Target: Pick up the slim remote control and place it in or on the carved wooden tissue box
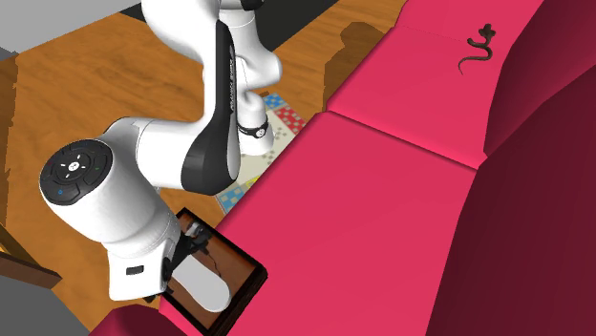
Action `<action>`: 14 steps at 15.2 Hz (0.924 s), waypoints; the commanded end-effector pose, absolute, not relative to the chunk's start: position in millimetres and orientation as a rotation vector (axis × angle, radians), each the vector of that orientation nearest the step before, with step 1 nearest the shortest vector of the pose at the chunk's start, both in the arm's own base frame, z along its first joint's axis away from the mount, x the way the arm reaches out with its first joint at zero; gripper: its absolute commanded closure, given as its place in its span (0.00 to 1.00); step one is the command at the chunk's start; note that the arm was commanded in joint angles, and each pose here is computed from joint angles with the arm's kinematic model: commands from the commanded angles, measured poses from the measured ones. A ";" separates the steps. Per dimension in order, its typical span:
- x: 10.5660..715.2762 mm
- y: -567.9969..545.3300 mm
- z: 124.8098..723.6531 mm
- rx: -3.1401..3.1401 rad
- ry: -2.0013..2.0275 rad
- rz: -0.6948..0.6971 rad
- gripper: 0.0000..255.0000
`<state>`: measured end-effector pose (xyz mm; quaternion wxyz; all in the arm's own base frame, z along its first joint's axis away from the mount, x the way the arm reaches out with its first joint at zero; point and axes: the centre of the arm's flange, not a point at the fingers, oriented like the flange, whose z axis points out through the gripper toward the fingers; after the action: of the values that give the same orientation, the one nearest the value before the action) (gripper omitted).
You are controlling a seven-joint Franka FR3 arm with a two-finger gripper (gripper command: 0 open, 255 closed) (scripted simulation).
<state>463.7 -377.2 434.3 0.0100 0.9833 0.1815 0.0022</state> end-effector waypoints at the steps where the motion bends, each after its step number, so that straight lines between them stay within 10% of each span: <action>1: 463.7 -377.2 434.3 3.070 0.567 0.007 0.00; 14: 463.3 -376.2 484.2 3.070 0.567 0.007 0.00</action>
<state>463.3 -376.2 484.2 0.0101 0.9833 0.1815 0.0023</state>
